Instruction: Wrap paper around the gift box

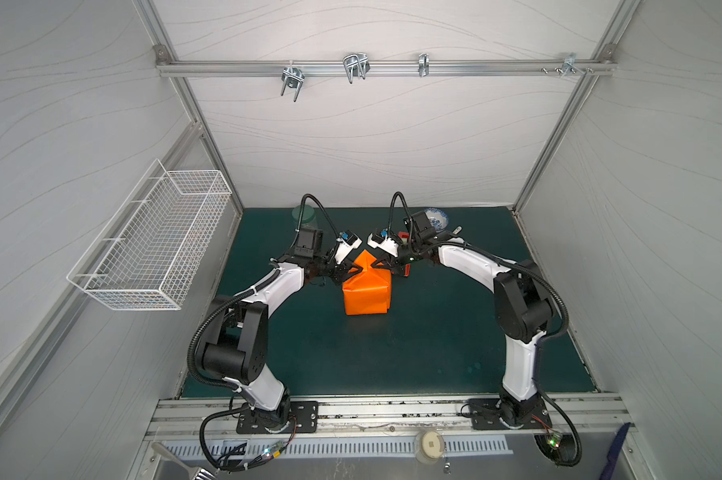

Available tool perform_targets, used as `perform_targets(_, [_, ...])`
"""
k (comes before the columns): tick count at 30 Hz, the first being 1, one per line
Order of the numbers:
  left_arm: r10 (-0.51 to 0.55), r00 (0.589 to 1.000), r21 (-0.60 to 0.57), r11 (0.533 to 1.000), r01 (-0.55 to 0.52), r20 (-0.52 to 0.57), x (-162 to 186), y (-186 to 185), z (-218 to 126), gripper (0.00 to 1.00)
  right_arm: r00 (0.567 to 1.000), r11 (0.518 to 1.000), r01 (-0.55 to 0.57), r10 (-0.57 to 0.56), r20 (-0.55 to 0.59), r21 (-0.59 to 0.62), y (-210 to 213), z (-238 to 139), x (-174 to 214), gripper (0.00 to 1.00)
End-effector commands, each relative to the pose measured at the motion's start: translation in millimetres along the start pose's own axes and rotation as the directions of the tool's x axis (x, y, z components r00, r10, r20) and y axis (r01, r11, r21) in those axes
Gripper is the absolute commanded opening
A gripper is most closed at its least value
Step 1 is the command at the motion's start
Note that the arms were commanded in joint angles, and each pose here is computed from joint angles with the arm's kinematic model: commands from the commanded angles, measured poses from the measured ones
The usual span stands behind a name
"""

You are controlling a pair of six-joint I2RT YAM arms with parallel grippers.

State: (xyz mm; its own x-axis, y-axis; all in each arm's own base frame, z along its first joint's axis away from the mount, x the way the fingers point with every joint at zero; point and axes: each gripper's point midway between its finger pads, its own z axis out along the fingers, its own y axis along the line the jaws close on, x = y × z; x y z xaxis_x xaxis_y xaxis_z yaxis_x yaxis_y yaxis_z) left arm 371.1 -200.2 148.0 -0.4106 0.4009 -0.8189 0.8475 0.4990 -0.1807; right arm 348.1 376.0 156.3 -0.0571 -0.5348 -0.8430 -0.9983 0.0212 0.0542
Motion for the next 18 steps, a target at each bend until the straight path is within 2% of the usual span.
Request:
perform_targets(1, [0.072, 0.997, 0.068, 0.995, -0.075, 0.038, -18.3, -10.6, 1.4, 0.21, 0.999, 0.997, 0.052, -0.051, 0.009, -0.053, 8.8, 4.1, -1.5, 0.02])
perform_targets(7, [0.093, 0.995, 0.074, 0.993, -0.095, 0.023, -13.7, -15.7, -1.2, 0.06, 0.998, 0.997, 0.057, -0.057, 0.007, -0.044, 7.5, 0.9, -3.5, 0.04])
perform_targets(13, [0.166, 0.986, 0.025, 0.986, -0.167, 0.031, -9.3, -18.1, -0.7, 0.00, 0.999, 0.999, 0.030, -0.029, 0.026, -0.030, 6.6, -3.2, -6.0, 0.11])
perform_targets(18, [0.205, 0.978, 0.005, 0.979, -0.205, 0.049, -11.0, -21.2, -4.4, 0.00, 0.999, 1.000, 0.005, -0.005, 0.039, -0.009, 4.0, -8.6, -6.0, 0.19])
